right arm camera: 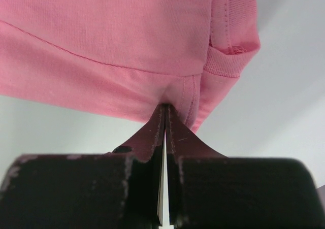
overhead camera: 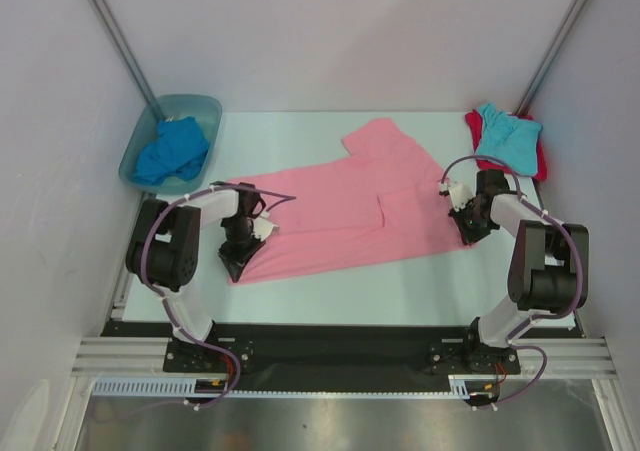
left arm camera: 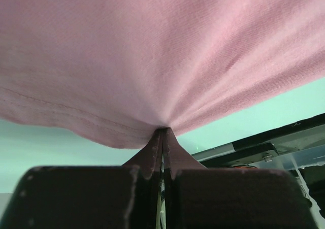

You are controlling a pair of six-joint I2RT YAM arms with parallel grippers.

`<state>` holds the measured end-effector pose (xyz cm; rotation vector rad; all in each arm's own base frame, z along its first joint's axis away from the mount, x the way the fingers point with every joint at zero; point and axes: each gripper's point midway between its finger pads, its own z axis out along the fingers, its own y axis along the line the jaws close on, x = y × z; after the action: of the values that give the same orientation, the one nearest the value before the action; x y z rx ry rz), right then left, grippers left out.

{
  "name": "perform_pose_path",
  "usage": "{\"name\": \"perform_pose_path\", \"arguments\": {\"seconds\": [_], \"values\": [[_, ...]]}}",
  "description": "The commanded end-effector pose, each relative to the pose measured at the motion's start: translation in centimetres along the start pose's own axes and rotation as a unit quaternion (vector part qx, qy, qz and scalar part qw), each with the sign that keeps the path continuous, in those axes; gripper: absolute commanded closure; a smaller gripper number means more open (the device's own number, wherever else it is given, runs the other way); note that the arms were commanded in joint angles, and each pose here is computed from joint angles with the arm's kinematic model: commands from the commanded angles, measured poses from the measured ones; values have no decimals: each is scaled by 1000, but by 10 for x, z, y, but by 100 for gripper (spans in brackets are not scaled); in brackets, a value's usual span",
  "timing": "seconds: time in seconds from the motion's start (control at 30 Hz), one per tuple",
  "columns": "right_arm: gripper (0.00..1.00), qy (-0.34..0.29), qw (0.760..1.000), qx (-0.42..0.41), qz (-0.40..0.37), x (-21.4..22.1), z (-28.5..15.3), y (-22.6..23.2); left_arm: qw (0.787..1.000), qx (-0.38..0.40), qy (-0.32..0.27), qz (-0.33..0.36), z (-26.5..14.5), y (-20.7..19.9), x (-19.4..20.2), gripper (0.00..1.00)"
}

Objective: Fold and stack the t-shirts
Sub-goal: Fold the tshirt

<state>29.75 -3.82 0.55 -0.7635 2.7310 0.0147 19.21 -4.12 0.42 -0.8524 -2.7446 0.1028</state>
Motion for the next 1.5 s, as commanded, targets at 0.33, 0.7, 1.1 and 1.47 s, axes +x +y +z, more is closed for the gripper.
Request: {"name": "perform_pose_path", "arguments": {"seconds": [0.33, 0.7, 1.1, 1.47], "values": [[100, 255, 963, -83, -6, 150, -4, 54, 992, -100, 57, 51, 47, 43, 21, 100], [100, 283, 956, -73, -27, 141, -14, 33, 992, -103, 49, 62, 44, 41, 13, 100], [100, 305, 948, -89, -30, 136, -22, 28, 991, -93, 52, 77, 46, 37, 12, 100], [100, 315, 943, -97, -31, 137, -23, 30, 987, -98, 75, 101, 55, 41, 23, 100]]}}
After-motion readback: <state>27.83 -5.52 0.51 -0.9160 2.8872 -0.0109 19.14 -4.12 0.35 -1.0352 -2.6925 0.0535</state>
